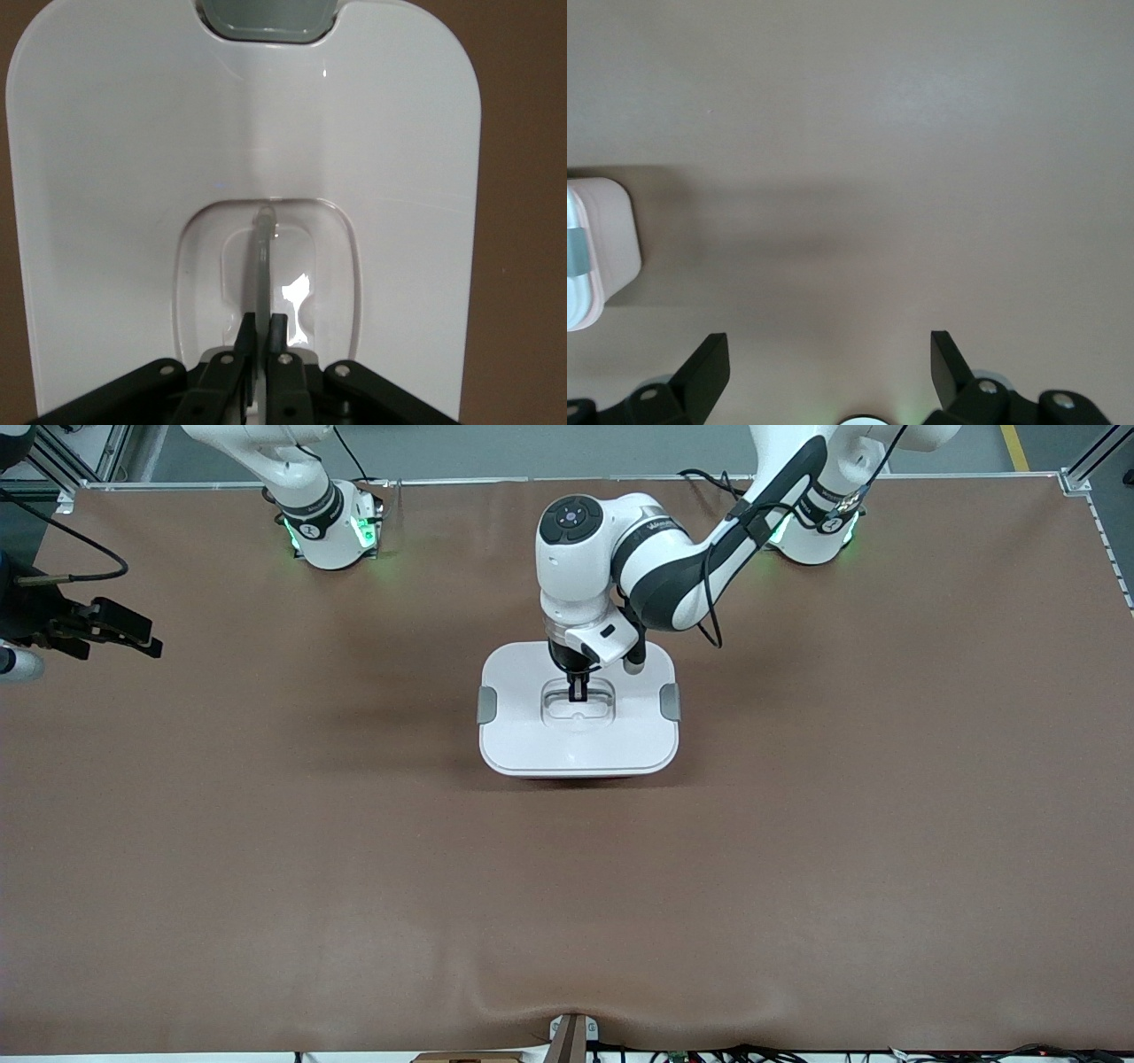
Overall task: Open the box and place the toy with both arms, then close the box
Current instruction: 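Lower the lid onto the box with the left gripper and press it down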
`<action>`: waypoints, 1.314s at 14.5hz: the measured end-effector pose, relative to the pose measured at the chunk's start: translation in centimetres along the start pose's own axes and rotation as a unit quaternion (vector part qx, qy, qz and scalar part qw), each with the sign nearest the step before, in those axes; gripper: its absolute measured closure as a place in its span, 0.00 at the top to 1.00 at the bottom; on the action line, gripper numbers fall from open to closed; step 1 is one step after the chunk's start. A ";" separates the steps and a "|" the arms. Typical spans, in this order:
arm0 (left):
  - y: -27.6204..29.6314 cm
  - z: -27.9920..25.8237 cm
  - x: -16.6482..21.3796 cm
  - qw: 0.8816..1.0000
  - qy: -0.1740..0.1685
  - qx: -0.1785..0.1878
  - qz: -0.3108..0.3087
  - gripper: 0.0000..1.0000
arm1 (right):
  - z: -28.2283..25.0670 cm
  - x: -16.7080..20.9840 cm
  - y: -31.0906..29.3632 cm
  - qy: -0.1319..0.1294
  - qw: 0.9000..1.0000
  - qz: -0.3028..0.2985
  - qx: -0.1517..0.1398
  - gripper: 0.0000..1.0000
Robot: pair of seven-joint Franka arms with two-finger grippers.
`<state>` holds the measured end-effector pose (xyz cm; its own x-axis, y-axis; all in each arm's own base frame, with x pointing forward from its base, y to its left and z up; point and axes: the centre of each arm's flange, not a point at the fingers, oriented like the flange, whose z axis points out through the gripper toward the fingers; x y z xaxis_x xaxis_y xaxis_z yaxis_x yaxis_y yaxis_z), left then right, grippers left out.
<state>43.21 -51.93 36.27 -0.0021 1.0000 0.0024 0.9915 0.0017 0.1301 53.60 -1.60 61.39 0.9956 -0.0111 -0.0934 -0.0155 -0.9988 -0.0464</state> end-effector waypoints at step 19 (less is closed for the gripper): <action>-1.4 1.2 -0.4 1.000 0.008 -0.002 0.006 0.07 | -1.5 -0.3 0.3 0.013 1.000 0.009 -0.006 1.00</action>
<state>41.97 -52.32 34.91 0.0083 0.9998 0.0189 0.9909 -0.0107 0.1344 53.47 -2.01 62.92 0.9973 -0.0307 -0.0673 -0.0329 -0.9989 -0.0322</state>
